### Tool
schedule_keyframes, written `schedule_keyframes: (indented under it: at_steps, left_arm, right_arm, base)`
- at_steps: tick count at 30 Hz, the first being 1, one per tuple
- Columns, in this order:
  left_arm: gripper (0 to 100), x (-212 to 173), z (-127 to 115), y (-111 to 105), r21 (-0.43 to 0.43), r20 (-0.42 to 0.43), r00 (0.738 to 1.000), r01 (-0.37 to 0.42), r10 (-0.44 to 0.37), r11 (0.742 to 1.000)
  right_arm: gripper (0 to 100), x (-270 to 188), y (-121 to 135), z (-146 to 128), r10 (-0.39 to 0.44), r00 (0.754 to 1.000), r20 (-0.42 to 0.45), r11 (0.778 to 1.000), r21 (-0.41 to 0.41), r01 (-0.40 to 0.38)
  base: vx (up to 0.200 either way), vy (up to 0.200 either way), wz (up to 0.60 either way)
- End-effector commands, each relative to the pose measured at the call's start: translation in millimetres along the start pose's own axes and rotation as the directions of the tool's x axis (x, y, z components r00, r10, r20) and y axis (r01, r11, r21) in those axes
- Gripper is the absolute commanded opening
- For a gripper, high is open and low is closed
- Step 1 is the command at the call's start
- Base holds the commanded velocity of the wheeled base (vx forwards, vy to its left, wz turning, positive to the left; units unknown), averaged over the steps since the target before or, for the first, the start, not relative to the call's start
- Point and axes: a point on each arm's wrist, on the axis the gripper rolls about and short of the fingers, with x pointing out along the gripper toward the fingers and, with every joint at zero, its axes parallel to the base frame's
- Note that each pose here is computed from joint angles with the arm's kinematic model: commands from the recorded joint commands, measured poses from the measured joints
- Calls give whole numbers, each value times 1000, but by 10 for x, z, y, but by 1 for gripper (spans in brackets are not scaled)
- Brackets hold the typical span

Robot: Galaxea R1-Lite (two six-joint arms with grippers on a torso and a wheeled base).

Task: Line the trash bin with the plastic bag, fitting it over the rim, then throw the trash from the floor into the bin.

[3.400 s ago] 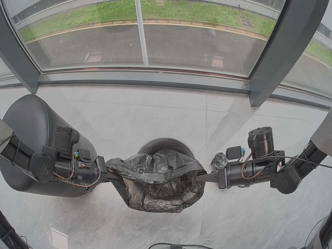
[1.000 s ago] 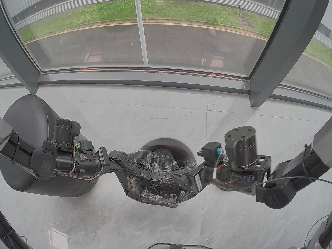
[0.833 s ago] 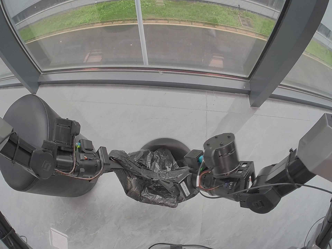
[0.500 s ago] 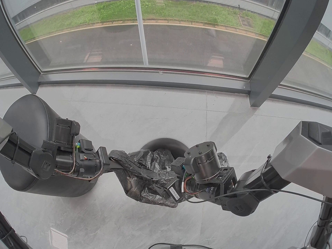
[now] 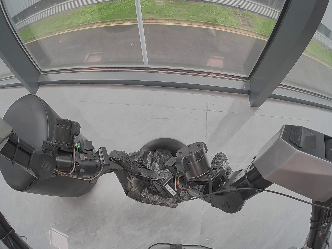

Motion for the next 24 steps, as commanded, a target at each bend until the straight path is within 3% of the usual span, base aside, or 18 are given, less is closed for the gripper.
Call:
schedule_keyframes:
  at_steps: [1,10,11,24]
  left_arm:
    - [0,-3,0,1,-1,0,1000,0,0,1000]
    - [0,-3,-4,4,-2,0,1000,-1,1,1000]
    - [0,-3,-4,4,-2,0,1000,-1,1,1000]
    - [0,-31,-12,-14,-2,3,1000,4,-4,1000]
  right_arm:
    - [100,108,5,-45,-18,1000,-14,1000,-5,18]
    - [100,133,-16,-75,-25,999,-24,1000,-3,25]
    - [0,132,-16,-79,-25,999,-25,1000,-3,25]
    - [0,123,-23,-80,-24,999,-21,1000,8,24]
  base:
    - [0,0,0]
    - [0,0,0]
    - [0,0,0]
    - [0,0,0]
